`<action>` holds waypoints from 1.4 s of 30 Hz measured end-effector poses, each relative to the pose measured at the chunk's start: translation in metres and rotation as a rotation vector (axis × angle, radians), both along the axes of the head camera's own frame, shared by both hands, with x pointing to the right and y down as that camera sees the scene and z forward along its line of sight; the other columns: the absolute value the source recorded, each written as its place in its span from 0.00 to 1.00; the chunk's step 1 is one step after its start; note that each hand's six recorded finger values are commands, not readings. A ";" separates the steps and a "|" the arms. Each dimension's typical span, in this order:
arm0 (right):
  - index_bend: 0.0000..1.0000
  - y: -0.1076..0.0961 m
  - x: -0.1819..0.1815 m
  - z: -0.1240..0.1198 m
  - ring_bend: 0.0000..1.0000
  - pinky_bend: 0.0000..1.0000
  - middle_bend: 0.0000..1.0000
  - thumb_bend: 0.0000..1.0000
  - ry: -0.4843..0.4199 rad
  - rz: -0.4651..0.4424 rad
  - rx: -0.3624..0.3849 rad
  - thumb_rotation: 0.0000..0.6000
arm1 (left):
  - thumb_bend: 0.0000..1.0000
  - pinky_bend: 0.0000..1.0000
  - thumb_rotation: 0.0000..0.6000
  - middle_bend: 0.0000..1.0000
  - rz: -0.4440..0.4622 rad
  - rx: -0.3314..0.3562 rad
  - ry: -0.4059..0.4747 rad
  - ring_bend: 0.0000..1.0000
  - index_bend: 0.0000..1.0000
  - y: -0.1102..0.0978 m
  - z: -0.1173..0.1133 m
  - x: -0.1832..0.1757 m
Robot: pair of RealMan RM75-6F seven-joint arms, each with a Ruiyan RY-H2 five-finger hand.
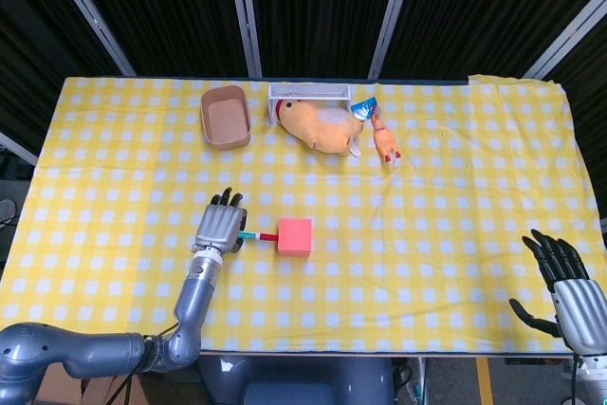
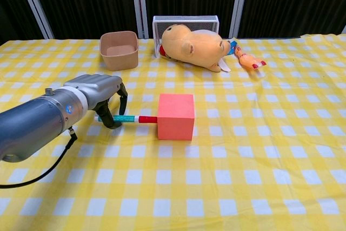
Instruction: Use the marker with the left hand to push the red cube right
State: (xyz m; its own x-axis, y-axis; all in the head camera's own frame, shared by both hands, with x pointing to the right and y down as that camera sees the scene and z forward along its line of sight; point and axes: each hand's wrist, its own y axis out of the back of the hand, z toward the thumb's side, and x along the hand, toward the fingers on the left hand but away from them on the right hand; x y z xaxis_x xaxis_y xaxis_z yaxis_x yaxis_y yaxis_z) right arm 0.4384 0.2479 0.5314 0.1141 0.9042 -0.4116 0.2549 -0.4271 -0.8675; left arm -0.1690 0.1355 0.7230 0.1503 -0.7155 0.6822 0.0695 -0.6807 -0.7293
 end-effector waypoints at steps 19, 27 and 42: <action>0.00 0.000 0.000 0.000 0.00 0.00 0.00 0.32 -0.001 0.001 0.001 1.00 | 0.43 0.15 1.00 0.13 -0.011 0.013 -0.034 0.04 0.62 -0.008 -0.008 0.003; 0.00 0.000 0.000 0.000 0.00 0.00 0.00 0.32 0.000 -0.001 0.001 1.00 | 0.43 0.15 1.00 0.13 -0.019 -0.029 -0.023 0.04 0.62 -0.005 -0.005 0.010; 0.00 -0.001 0.002 -0.001 0.00 0.00 0.00 0.32 -0.012 0.008 0.001 1.00 | 0.43 0.15 1.00 0.13 0.028 -0.024 -0.003 0.04 0.62 -0.006 -0.005 0.062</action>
